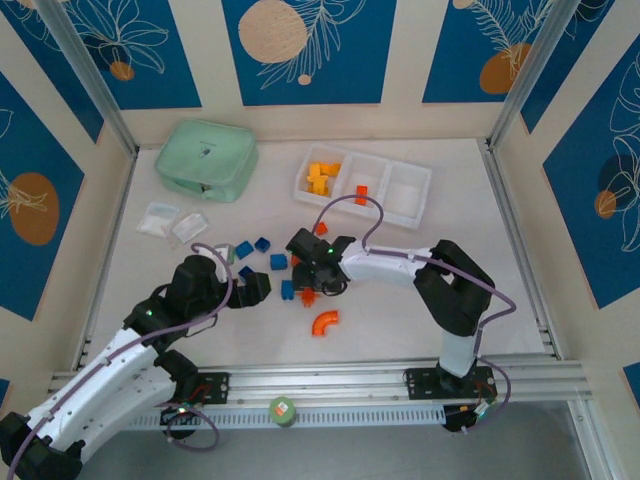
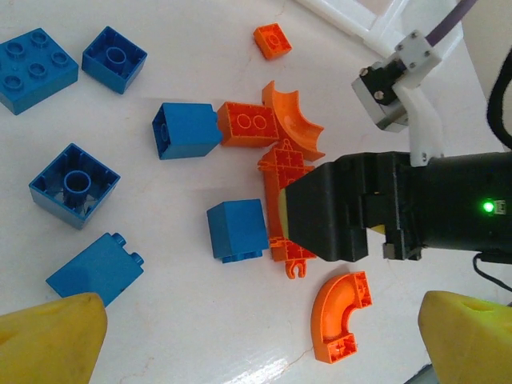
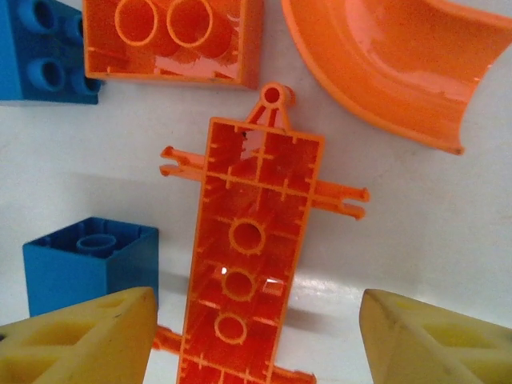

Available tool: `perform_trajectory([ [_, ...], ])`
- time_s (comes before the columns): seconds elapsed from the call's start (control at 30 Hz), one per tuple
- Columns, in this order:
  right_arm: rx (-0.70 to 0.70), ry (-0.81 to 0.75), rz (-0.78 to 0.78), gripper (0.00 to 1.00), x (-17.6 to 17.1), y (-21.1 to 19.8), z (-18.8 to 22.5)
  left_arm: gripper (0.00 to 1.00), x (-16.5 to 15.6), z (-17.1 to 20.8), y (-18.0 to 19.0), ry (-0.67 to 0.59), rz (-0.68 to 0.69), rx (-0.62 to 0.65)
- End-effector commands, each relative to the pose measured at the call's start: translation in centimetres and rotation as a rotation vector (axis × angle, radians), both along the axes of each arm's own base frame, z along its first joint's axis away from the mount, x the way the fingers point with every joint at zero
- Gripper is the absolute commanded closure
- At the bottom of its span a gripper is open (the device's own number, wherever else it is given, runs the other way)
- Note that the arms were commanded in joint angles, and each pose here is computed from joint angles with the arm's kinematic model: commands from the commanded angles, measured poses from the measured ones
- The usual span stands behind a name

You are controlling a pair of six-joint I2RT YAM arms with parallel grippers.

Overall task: Sort the legos into containers by color
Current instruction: Pick up the lego from the center of the table.

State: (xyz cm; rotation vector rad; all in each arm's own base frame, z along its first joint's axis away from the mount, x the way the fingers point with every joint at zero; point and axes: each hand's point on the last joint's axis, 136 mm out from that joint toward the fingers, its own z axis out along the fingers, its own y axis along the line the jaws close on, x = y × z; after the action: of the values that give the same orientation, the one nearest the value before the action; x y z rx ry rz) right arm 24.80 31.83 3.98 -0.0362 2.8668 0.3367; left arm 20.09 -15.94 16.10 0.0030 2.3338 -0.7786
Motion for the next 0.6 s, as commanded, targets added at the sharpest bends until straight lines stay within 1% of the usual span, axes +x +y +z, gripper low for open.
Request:
perform_trajectory([
  [0.0, 0.013, -0.013, -0.020, 0.35, 0.7, 1.1, -0.1, 0.01, 0.0, -0.2, 0.4, 0.003, 0.018, 0.000],
  [0.3, -0.037, -0.014, -0.004, 0.49, 0.5, 0.5, -1.5, 0.01, 0.2, -0.3, 0.2, 0.005, 0.017, -0.008],
  [0.57, -0.043, -0.037, 0.028, 0.66, 0.2, 0.3, -0.9, 0.01, 0.4, -0.1, -0.1, 0.002, 0.014, -0.025],
])
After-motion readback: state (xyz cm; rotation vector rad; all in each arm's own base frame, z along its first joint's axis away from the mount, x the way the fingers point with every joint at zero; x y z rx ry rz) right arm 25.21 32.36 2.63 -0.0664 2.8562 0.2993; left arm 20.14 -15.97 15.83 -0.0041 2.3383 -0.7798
